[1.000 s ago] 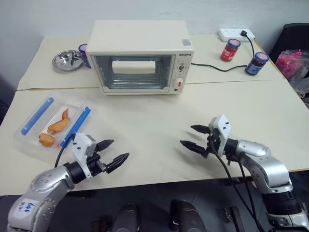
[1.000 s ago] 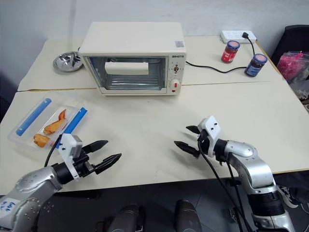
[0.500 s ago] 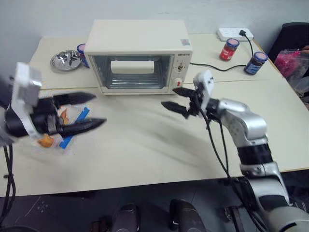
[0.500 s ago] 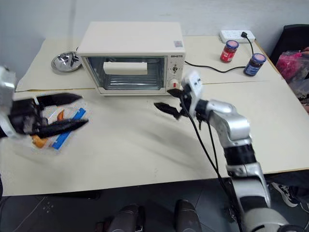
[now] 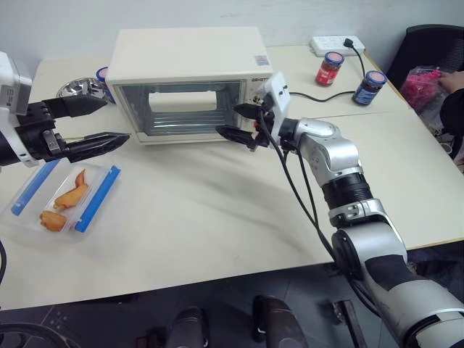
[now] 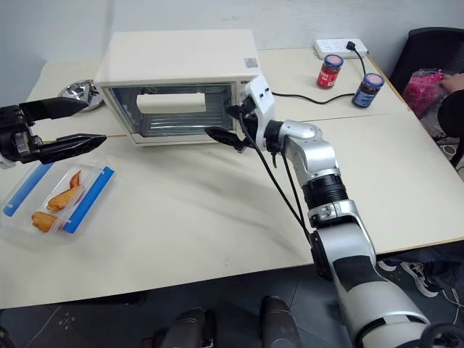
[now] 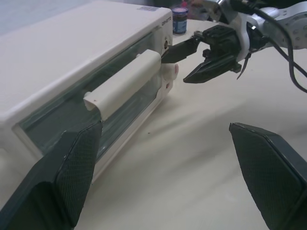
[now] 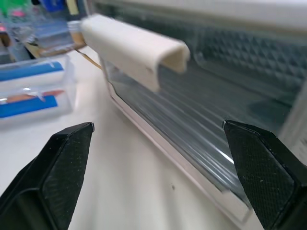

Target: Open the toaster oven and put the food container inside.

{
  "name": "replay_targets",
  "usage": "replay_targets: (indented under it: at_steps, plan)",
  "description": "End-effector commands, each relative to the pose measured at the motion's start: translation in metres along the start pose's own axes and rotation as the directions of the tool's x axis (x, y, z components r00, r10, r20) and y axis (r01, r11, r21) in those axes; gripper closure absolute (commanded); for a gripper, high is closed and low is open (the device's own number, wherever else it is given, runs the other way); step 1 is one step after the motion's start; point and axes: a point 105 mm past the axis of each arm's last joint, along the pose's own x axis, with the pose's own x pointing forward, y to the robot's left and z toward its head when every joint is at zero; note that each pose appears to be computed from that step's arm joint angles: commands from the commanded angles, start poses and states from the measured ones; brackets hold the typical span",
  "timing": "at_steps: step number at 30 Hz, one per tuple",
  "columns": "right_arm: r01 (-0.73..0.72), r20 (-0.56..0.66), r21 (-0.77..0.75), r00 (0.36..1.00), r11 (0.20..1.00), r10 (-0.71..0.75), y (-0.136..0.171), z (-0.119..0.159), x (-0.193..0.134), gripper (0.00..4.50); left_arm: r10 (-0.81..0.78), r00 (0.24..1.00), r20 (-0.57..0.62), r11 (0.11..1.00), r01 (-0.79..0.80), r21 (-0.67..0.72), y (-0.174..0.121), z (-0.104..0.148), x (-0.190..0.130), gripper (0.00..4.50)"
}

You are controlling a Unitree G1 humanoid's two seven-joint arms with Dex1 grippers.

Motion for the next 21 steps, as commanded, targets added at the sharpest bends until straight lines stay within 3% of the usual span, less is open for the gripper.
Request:
replay_targets:
  at_steps: [1, 15, 18, 21]
  plan:
    - [-0.052, 0.069, -0.056, 0.996, 0.997, 0.055, 0.011, 0.027, 0.01, 0.03, 0.034, 0.998, 0.043, 0.998, -0.037, 0.058, 0.005, 0.016, -0.008, 0.0]
    - [-0.229, 0.131, -0.052, 0.963, 0.972, 0.234, 0.052, 0.042, 0.021, 0.03, 0.118, 0.986, 0.118, 0.99, -0.126, 0.06, 0.026, 0.026, -0.005, 0.0]
    - [-0.267, 0.133, -0.067, 0.952, 0.961, 0.274, 0.066, 0.038, 0.014, 0.0, 0.143, 0.978, 0.153, 0.986, -0.154, 0.061, 0.036, 0.033, -0.001, 0.59]
    - [-0.301, 0.131, -0.081, 0.942, 0.95, 0.309, 0.078, 0.035, 0.008, 0.0, 0.173, 0.972, 0.156, 0.98, -0.186, 0.072, 0.045, 0.035, 0.006, 1.53]
